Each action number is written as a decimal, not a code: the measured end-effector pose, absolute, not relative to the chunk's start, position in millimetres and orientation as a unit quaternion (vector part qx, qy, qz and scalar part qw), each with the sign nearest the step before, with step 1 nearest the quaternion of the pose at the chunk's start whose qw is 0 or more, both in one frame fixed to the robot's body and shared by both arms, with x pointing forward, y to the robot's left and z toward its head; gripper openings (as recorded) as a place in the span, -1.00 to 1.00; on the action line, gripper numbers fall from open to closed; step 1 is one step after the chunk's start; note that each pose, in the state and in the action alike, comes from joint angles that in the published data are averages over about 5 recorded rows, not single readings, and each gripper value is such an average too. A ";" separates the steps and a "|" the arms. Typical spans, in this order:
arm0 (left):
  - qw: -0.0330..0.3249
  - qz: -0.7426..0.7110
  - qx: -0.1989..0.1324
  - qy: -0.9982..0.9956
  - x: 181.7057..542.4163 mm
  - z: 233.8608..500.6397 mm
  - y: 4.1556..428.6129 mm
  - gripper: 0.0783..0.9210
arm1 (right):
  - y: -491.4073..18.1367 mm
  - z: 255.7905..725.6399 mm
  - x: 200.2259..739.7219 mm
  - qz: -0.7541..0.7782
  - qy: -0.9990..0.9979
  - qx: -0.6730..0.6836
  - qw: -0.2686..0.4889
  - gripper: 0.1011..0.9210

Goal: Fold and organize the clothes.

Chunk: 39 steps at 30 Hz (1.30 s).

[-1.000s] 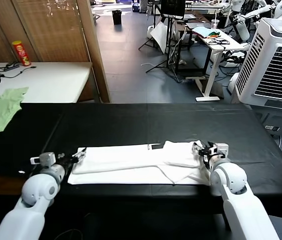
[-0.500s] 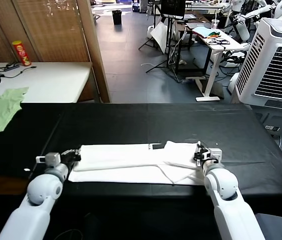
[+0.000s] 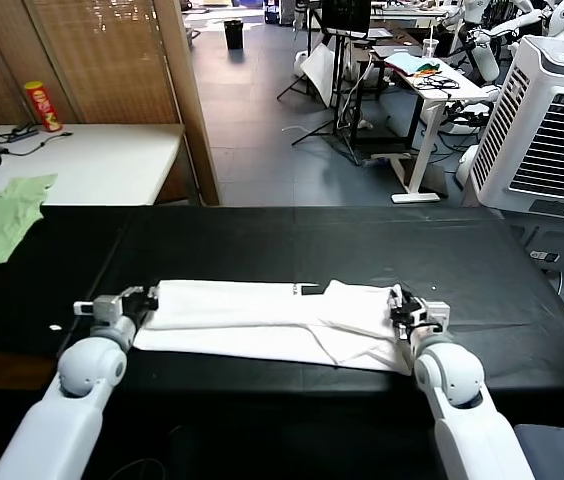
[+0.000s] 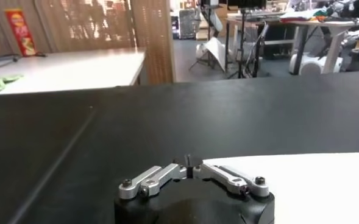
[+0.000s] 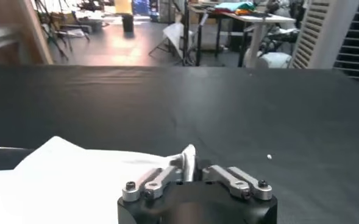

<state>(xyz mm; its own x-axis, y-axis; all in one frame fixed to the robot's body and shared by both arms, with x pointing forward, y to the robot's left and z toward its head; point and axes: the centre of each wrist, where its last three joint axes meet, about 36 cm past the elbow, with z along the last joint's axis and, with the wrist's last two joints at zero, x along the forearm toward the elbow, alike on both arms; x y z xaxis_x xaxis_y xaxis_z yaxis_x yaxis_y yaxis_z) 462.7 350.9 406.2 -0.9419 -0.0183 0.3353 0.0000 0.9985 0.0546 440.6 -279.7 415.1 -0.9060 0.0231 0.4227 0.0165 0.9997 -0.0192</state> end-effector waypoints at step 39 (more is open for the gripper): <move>0.206 0.070 -0.003 -0.976 380.9 375.3 336.5 0.27 | -282.3 455.2 382.3 0.008 -0.983 0.009 0.184 0.70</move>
